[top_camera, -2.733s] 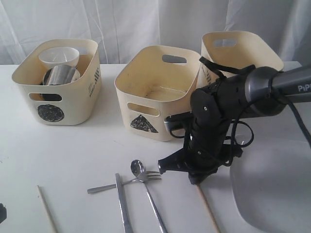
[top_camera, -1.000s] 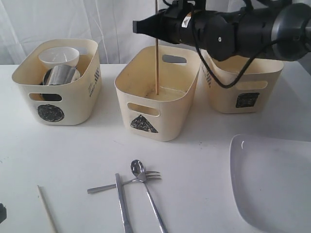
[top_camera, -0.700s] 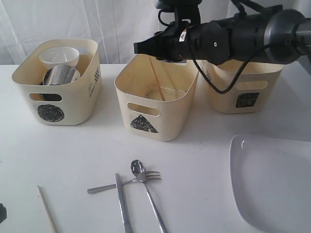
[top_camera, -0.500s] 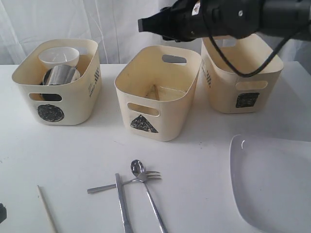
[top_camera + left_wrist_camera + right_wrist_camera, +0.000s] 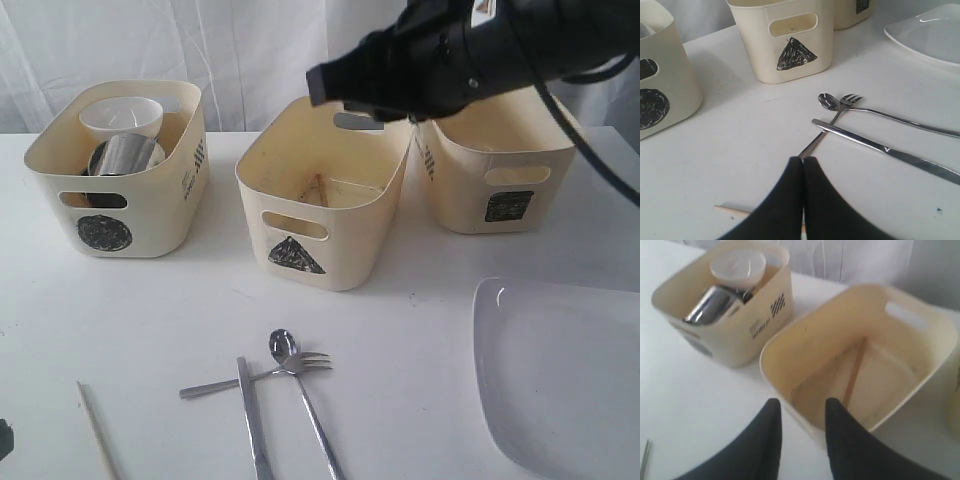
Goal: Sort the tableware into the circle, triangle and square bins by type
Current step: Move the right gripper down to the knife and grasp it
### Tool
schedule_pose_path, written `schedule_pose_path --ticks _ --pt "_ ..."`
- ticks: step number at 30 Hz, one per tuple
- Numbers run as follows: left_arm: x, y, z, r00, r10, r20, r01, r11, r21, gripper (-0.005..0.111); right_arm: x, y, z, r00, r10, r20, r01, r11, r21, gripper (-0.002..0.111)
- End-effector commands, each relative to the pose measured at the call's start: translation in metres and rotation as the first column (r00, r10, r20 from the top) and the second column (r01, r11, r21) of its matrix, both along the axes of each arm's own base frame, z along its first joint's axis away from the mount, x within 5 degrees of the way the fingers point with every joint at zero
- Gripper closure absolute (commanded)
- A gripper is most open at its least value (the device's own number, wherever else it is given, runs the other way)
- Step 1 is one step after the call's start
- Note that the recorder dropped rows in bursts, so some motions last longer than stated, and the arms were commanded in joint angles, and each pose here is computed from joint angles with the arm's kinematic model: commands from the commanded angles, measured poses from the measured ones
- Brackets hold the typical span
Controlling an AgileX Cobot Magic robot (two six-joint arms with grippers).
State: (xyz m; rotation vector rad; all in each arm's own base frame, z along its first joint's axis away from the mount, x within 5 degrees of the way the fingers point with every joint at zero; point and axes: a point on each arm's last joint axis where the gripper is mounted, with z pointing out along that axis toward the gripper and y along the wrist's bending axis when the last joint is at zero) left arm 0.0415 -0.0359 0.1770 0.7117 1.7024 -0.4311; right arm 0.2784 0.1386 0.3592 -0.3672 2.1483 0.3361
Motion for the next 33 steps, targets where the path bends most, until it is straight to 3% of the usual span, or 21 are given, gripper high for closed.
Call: schedule_pose_path --ticks 1,10,15,21,33 --pt "0.000 0.000 -0.001 1.000 -0.004 -0.007 0.004 1.000 -0.009 0.107 -0.016 0.013 -0.026 0.979 -0.010 -0.204 0.007 1.000 -0.014 0.079" --pt "0.000 0.000 -0.001 1.000 -0.004 -0.007 0.004 1.000 -0.009 0.107 -0.040 0.067 -0.067 0.916 0.118 -0.383 -0.171 0.979 -0.109 0.079" --pt "0.000 0.000 -0.001 1.000 -0.004 -0.007 0.004 1.000 -0.009 0.107 -0.036 0.086 -0.101 0.874 0.118 -0.471 -0.220 0.961 -0.168 0.076" --pt "0.000 0.000 -0.001 1.000 -0.004 -0.007 0.004 1.000 -0.009 0.107 -0.029 0.093 -0.141 0.818 0.067 -0.571 -0.244 0.940 -0.239 0.064" --pt "0.000 0.000 -0.001 1.000 -0.004 -0.007 0.004 1.000 -0.009 0.107 -0.027 0.095 -0.172 0.767 0.003 -0.642 -0.269 0.909 -0.318 0.064"
